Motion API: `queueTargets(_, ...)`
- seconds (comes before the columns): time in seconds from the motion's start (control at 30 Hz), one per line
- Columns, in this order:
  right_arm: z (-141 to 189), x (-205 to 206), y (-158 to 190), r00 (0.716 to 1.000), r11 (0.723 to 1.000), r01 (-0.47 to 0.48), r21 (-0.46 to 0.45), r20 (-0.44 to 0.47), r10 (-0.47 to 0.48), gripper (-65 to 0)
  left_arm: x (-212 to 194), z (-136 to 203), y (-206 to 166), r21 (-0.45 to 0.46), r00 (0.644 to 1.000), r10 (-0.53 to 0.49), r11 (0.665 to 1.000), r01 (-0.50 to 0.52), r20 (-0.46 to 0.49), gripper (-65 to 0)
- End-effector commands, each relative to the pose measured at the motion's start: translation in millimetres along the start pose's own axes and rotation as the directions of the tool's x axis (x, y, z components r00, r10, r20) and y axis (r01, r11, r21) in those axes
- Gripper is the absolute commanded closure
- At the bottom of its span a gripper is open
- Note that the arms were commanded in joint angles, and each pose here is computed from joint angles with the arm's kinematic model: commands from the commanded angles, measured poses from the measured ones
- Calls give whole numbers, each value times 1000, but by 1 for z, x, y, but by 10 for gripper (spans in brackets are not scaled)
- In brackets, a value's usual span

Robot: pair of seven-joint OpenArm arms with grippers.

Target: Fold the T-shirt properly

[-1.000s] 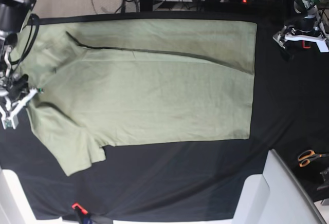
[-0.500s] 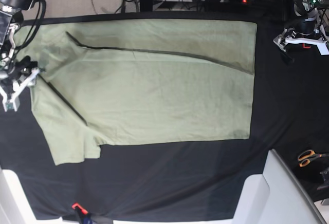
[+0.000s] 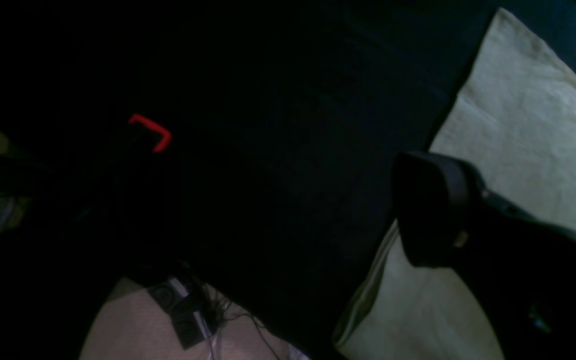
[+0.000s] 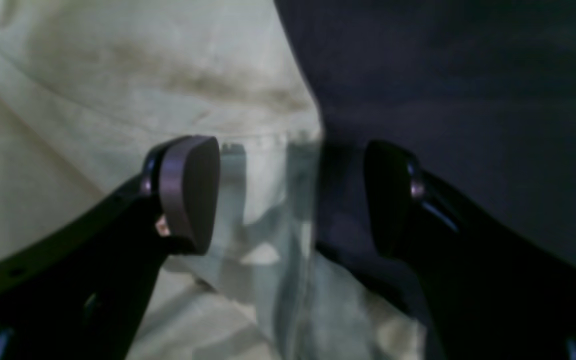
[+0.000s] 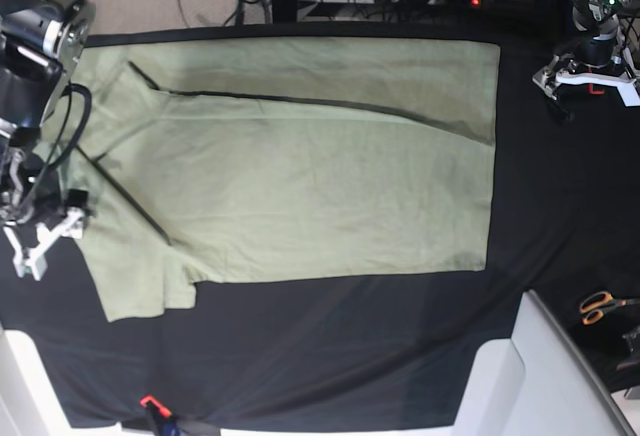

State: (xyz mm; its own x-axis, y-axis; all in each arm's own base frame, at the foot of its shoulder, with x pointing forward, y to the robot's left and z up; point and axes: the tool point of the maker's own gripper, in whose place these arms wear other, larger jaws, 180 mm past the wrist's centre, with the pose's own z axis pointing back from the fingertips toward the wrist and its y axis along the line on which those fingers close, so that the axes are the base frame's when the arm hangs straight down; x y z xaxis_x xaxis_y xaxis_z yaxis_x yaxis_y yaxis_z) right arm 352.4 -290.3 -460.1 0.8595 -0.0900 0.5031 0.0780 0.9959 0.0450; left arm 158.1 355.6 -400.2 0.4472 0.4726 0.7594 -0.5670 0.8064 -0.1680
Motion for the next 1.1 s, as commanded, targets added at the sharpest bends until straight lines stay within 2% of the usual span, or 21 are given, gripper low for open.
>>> queueTargets(0.0, 6, 26, -11, 998, 1000, -4, -14, 68, 5, -431, 12, 2, 2, -3, 999, -11, 1000, 11, 36, -650)
queueTargets(0.2, -12, 31, -14, 993, 998, 55, 22, 100, -57, -423, 10, 3, 4, 1, 999, -12, 1000, 12, 30, -650)
queueTargets(0.47, -24, 25, -16, 991, 994, 101, 49, 87, -105, -237, 4, 1, 10, 16, 1000, -7, 1000, 7, 15, -650)
queueTargets(0.6, -24, 26, -16, 991, 994, 98, 50, 89, -102, -212, 4, 1, 10, 15, 1000, -7, 1000, 7, 15, -650)
queueTargets(0.63, -25, 26, -14, 993, 995, 82, 50, 86, -86, -192, 5, 0, 8, 12, 1000, -6, 1000, 6, 16, -650)
queueTargets(0.67, -25, 26, -11, 994, 997, 62, 50, 84, -66, -144, 4, 0, 8, 11, 1000, -6, 1000, 5, 15, -650)
queueTargets(0.73, -26, 30, -8, 994, 998, 35, 50, 100, -40, -2, 5, -1, 5, 5, 1000, -7, 1000, 7, 17, -650)
queueTargets(0.8, -26, 30, -8, 993, 998, 38, 50, 106, -43, -17, 16, -7, -4, -13, 999, 6, 1000, -5, 45, -650)
queueTargets(0.87, -26, 31, -8, 993, 998, 39, 51, 107, -45, 0, 20, -15, -8, -19, 998, 24, 1000, -23, 49, -650)
queueTargets(1.07, -29, 28, 2, 994, 997, 32, 68, 99, -38, 0, 29, -55, -42, -71, 993, 102, 992, -106, -57, -650)
